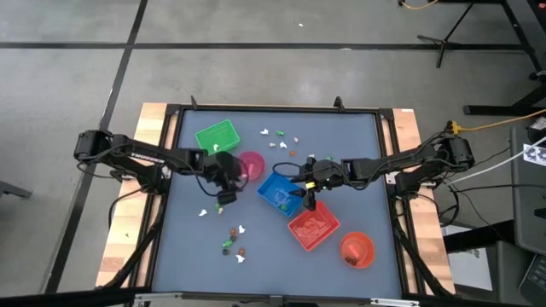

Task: Sort Halloween decoration
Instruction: Put the white ghost toy into the green bin

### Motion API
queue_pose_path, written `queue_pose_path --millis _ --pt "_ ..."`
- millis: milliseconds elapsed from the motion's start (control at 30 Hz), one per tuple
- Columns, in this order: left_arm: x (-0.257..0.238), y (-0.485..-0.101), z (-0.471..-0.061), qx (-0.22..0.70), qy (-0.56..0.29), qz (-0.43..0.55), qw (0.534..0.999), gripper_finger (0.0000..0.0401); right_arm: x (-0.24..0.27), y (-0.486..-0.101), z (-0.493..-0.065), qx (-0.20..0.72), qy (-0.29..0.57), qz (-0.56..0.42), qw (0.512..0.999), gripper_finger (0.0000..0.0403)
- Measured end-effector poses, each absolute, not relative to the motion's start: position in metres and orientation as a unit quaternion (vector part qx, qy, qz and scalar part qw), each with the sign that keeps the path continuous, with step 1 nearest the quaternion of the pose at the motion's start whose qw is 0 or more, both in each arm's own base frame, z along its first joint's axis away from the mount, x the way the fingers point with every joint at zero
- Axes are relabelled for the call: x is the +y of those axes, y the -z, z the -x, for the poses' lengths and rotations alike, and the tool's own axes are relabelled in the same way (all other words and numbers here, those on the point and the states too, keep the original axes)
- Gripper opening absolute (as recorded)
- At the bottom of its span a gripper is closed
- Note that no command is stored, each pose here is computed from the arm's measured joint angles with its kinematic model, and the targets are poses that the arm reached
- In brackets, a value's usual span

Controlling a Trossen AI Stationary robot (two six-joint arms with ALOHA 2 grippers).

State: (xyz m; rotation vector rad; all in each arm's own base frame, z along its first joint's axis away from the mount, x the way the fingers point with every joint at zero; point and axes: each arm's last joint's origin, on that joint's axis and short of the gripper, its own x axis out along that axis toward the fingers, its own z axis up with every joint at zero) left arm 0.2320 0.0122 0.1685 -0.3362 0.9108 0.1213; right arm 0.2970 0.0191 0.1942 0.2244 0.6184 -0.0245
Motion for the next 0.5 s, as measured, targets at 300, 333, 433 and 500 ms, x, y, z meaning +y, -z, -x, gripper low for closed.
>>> queue_pose_path --millis 300,333,433,500 --pt "0.000 -0.166 -0.229 0.458 -0.064 0.198 0.864 0.0176 0.019 -0.194 -0.297 0.303 0.013 -0.110 0.946 0.0214" --pt "-0.001 -0.165 -0.228 0.463 -0.067 0.208 0.859 0.0176 0.019 -0.194 -0.297 0.303 0.013 -0.110 0.946 0.0214" --pt "-0.003 -0.162 -0.223 0.491 -0.069 0.255 0.830 0.0176 0.019 -0.194 -0.297 0.303 0.013 -0.110 0.946 0.0214" --pt "-0.006 -0.160 -0.219 0.516 -0.066 0.294 0.802 0.0176 0.019 -0.194 -0.297 0.303 0.013 -0.110 0.947 0.0214"
